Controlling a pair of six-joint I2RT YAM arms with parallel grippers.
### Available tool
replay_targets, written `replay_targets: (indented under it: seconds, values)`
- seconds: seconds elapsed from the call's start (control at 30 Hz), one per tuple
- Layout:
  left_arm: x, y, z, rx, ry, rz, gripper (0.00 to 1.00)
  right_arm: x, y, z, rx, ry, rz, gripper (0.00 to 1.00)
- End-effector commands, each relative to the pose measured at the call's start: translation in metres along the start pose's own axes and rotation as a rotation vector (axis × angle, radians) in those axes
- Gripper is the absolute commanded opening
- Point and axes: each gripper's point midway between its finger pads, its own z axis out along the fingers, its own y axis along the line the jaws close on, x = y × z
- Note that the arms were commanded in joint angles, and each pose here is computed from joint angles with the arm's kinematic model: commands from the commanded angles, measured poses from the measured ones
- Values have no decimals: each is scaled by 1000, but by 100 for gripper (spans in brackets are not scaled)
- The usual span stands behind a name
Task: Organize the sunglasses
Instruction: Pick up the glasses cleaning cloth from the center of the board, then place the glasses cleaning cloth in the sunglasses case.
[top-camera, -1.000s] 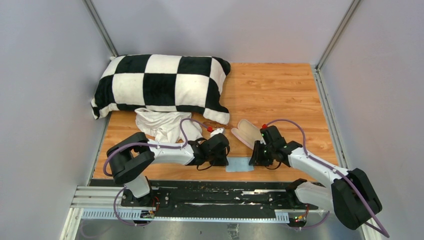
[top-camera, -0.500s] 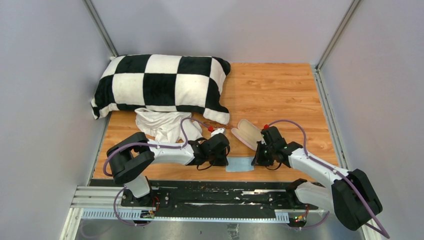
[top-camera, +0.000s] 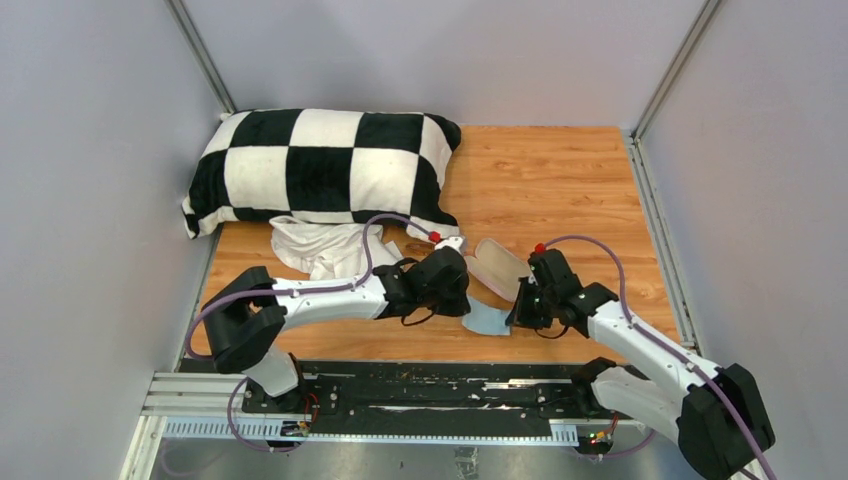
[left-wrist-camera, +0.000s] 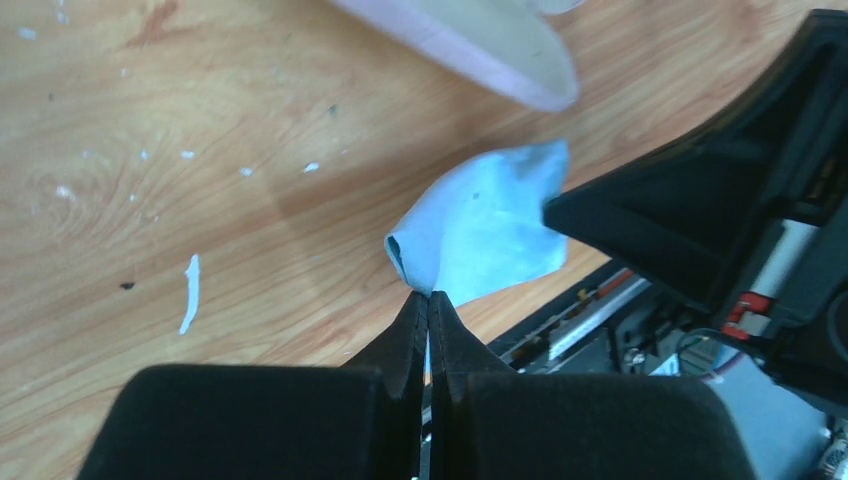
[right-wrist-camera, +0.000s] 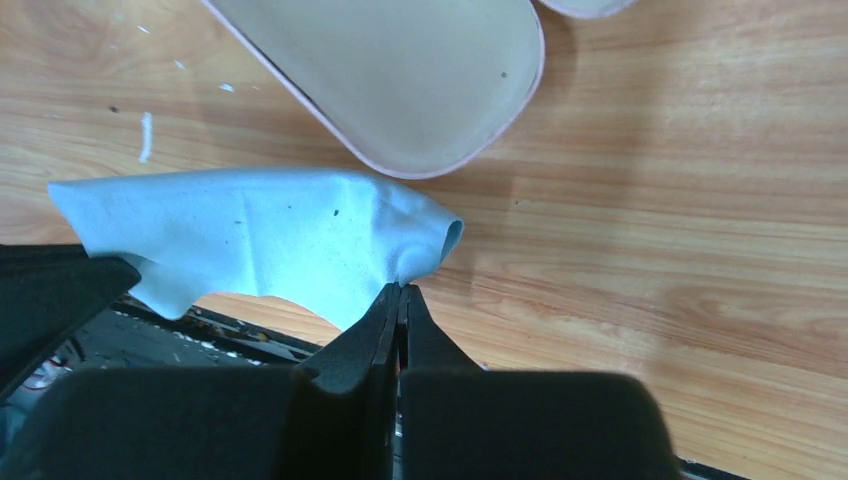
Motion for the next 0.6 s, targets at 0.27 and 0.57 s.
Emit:
replay_targets:
  seconds: [0.27, 0.57]
  values:
    - [-85, -30, -12, 73, -20, 123, 0, -73, 22, -38, 65, -218, 18, 0]
    - [-130, -19, 36, 81, 64, 163, 0, -102, 16, -14, 150, -194, 0, 0]
